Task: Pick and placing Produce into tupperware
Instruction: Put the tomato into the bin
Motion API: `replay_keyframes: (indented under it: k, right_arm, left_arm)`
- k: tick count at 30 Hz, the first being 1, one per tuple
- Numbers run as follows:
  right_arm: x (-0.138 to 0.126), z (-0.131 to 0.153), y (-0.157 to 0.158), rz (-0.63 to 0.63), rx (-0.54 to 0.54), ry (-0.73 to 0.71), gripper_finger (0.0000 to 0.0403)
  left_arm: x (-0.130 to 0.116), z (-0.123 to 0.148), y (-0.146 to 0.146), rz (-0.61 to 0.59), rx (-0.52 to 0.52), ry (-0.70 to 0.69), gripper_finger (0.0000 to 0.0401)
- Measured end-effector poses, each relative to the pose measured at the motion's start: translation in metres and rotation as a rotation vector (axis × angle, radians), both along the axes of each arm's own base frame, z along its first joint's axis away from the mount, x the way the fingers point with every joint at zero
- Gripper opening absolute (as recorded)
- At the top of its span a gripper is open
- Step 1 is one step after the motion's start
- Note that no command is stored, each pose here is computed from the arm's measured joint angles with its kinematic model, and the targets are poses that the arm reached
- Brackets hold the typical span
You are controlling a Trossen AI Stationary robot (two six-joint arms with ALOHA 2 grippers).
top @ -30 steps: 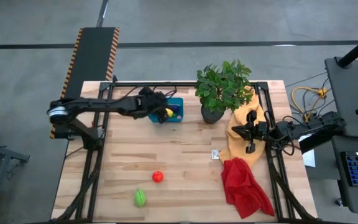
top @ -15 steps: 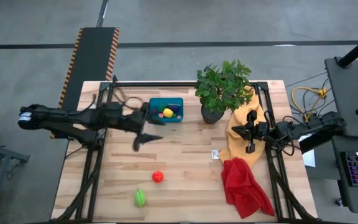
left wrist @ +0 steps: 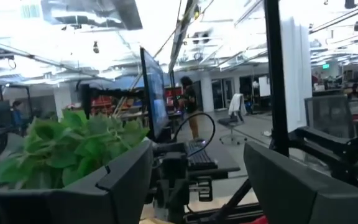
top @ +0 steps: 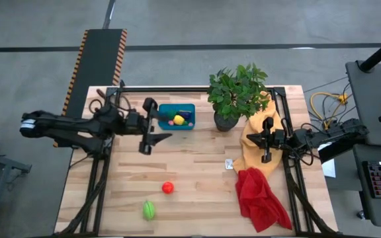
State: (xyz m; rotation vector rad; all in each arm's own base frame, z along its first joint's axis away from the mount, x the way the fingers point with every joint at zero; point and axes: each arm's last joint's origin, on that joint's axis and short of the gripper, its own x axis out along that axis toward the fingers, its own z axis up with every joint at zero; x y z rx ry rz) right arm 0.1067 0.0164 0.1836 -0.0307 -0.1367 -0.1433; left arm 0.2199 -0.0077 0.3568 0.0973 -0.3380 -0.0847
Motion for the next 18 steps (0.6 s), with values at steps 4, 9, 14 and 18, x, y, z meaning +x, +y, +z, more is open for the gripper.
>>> replay_keyframes:
  k: [4,9,14,18]
  right_arm:
    - [0.0,0.0,0.0,0.0,0.0,0.0,0.0009]
    - [0.0,0.0,0.0,0.0,0.0,0.0,0.0009]
    - [0.0,0.0,0.0,0.001,0.0,0.0,0.0009]
    - [0.0,0.0,0.0,0.003,0.0,0.0,0.0009]
  left_arm:
    - [0.013,-0.001,0.0,0.016,-0.004,0.026,0.0248]
    - [0.029,-0.001,0.0,0.019,-0.021,0.072,0.0292]
    - [0.047,-0.009,-0.001,0.015,-0.018,0.174,0.0353]
    - [0.055,-0.012,-0.006,-0.045,-0.016,0.286,0.0377]
